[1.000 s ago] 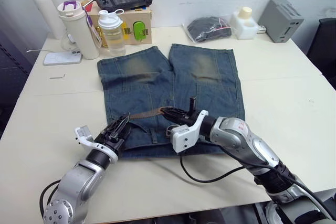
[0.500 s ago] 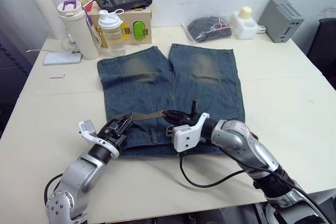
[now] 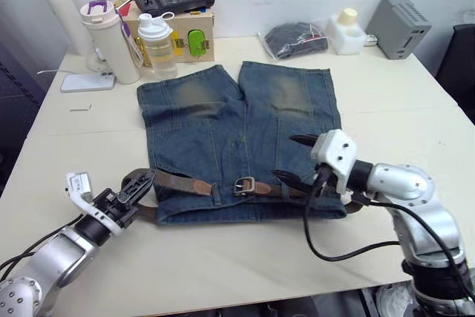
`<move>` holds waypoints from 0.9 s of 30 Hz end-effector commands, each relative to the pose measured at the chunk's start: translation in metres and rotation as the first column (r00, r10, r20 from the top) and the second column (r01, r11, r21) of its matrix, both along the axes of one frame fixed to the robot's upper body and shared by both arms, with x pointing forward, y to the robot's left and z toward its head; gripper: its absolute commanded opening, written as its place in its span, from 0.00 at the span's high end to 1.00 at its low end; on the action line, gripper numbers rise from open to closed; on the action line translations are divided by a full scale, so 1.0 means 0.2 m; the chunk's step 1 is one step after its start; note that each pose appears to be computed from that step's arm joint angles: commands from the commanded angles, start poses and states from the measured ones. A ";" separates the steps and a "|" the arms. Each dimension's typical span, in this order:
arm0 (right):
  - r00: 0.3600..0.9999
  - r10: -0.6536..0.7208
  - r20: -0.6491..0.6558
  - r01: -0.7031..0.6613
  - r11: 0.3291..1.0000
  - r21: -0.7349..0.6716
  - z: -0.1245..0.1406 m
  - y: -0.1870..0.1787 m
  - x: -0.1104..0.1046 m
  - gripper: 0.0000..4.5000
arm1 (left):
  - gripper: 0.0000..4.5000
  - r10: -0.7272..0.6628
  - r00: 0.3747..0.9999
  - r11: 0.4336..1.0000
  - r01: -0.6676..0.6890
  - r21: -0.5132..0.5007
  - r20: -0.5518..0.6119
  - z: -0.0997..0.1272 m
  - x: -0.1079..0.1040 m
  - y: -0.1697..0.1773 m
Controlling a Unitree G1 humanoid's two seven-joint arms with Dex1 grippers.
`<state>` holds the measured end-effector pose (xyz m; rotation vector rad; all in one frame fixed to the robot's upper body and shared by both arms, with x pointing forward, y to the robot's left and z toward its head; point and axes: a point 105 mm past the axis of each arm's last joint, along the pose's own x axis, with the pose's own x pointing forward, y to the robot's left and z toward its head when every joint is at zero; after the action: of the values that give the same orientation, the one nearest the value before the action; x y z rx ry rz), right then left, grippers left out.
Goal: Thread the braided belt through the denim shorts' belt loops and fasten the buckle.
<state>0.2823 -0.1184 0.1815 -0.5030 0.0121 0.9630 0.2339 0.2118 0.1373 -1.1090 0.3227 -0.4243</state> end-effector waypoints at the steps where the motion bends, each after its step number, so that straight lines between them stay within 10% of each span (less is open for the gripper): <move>1: 0.999 0.031 -0.021 -0.030 0.999 0.023 0.04 0.01 -0.05 0.01 | 1.00 -0.026 1.000 0.999 0.026 0.022 -0.002 0.00 -0.03 -0.01; 27: 0.919 0.278 -0.278 -0.279 0.960 0.035 -0.03 0.00 -0.27 0.01 | 1.00 0.062 0.998 0.981 -0.057 0.186 -0.024 -0.05 0.00 0.00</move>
<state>0.2312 -0.1221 0.1693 -0.3540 0.2335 1.2719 0.2338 0.2115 0.1186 -0.9855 0.3821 -0.3138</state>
